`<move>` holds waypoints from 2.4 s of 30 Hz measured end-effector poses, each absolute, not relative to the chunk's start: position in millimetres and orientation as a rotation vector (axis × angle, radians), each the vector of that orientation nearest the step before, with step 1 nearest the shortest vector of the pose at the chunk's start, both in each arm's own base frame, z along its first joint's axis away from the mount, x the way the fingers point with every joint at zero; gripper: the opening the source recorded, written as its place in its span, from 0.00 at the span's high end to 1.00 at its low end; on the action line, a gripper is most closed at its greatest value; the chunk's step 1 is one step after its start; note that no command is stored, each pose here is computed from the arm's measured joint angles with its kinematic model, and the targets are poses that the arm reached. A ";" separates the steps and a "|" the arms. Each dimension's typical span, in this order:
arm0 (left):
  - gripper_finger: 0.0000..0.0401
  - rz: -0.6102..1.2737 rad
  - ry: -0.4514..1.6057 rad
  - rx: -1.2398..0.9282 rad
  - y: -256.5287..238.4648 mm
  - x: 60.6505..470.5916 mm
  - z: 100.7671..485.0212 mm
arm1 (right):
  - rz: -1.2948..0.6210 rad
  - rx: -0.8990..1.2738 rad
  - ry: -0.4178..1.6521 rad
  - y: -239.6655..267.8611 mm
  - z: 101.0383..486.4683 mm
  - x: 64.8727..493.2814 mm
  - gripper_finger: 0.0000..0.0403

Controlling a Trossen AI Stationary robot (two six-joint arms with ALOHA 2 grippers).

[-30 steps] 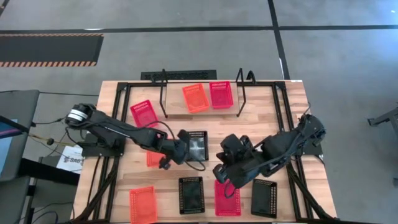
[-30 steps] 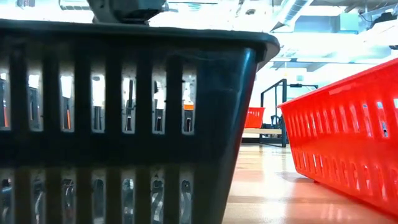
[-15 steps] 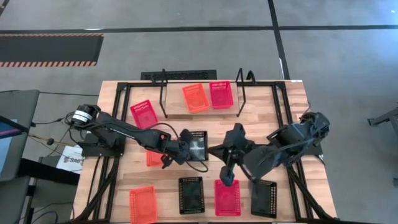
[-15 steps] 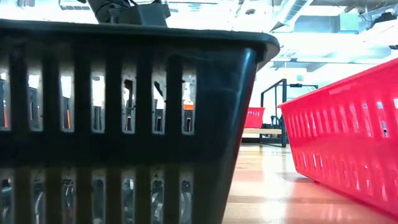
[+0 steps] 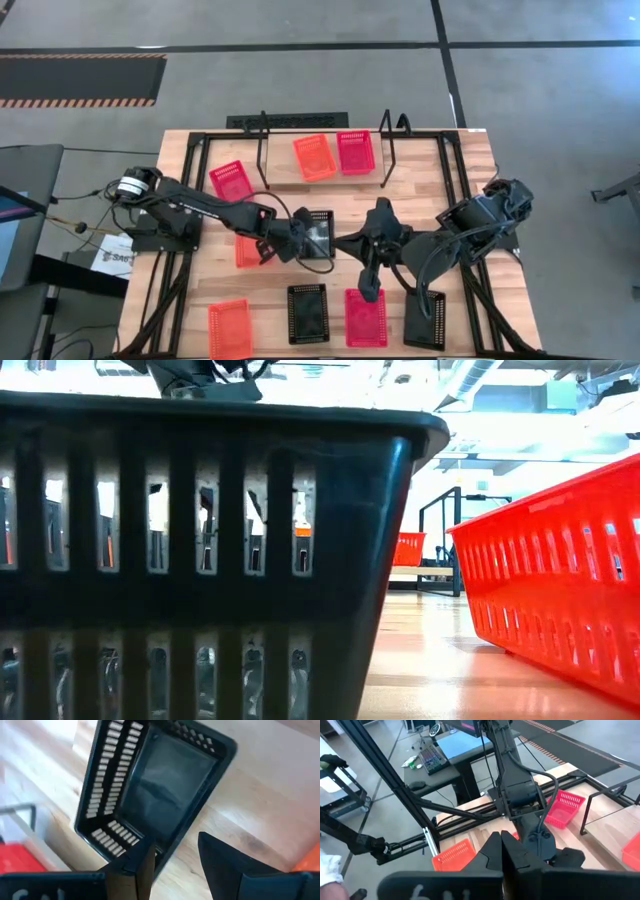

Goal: Stack baskets on shelf by color
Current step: Put the center black basket on the shelf

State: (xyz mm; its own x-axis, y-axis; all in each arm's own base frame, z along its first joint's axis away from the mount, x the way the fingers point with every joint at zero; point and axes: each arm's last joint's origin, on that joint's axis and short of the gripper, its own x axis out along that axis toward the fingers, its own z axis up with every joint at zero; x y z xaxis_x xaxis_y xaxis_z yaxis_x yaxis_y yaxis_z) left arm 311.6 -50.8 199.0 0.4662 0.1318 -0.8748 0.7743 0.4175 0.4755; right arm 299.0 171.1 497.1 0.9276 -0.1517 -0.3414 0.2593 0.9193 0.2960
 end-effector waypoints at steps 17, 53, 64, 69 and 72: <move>0.65 -0.758 1.026 1.243 -35.8 318.7 177.2 | -0.202 0.373 0.285 172.4 500.8 300.3 0.99; 1.00 0.244 1.180 0.679 -30.4 342.2 319.1 | -0.248 0.253 0.238 165.2 512.5 288.0 1.00; 1.00 0.471 1.260 0.471 -4.5 297.2 343.8 | -0.341 0.181 0.264 142.0 525.5 248.8 1.00; 1.00 0.688 1.159 0.251 -3.0 291.5 347.8 | -0.476 0.192 0.361 131.7 509.3 240.2 1.00; 1.00 0.783 1.090 0.062 -3.6 291.4 347.3 | -0.582 0.219 0.426 124.7 492.7 239.6 1.00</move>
